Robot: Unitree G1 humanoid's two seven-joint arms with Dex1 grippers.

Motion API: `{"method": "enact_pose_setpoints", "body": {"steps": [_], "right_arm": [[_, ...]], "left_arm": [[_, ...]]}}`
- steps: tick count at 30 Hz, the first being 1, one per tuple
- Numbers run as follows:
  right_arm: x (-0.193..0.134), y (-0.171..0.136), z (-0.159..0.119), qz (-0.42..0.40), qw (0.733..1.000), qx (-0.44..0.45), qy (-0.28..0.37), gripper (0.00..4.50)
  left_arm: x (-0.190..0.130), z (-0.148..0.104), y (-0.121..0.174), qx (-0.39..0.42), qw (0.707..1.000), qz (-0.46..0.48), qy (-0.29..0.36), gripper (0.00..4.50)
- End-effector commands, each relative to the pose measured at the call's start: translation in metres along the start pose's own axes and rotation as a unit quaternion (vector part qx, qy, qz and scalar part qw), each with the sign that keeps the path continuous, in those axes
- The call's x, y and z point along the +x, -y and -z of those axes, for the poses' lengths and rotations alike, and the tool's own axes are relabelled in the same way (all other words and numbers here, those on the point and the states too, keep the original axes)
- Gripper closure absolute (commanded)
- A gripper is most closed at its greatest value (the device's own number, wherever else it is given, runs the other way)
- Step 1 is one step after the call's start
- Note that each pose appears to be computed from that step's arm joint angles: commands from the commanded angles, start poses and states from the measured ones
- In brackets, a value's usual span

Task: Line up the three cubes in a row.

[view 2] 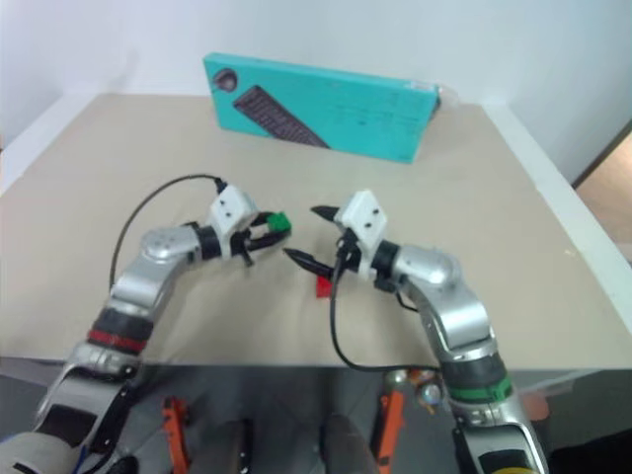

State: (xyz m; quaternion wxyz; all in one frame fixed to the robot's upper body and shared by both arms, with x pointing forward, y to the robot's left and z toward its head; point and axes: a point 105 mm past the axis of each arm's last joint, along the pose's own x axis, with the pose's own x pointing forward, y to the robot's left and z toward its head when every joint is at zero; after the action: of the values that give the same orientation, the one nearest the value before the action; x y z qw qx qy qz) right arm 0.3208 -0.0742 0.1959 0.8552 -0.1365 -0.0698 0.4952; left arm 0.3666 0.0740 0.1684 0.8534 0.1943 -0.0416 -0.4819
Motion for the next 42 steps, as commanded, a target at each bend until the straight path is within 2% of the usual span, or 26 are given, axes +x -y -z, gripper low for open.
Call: {"method": "enact_pose_setpoints", "body": {"steps": [1, 5, 10, 21, 42], "right_arm": [[-0.012, -0.009, -0.014, -0.038, 0.999, -0.007, 0.017, 0.0], [-0.02, -0.019, -0.011, -0.083, 0.997, 0.0, 0.003, 0.0], [-0.029, -0.025, -0.007, -0.126, 0.992, -0.006, -0.013, 0.0], [-0.033, -0.023, -0.003, -0.142, 0.989, -0.023, -0.023, 0.0], [-0.034, -0.025, -0.001, -0.128, 0.991, -0.028, -0.025, 0.0]], "left_arm": [[-0.022, -0.015, 0.022, 0.024, 0.997, 0.066, 0.021, 3.19], [-0.043, -0.007, 0.041, 0.004, 0.992, 0.123, 0.022, 3.19], [-0.052, 0.005, 0.041, -0.005, 0.989, 0.146, 0.006, 3.19], [-0.035, 0.014, 0.031, 0.015, 0.986, 0.167, 0.004, 3.19], [-0.011, 0.025, 0.042, 0.023, 0.981, 0.191, -0.001, 3.19]]}}
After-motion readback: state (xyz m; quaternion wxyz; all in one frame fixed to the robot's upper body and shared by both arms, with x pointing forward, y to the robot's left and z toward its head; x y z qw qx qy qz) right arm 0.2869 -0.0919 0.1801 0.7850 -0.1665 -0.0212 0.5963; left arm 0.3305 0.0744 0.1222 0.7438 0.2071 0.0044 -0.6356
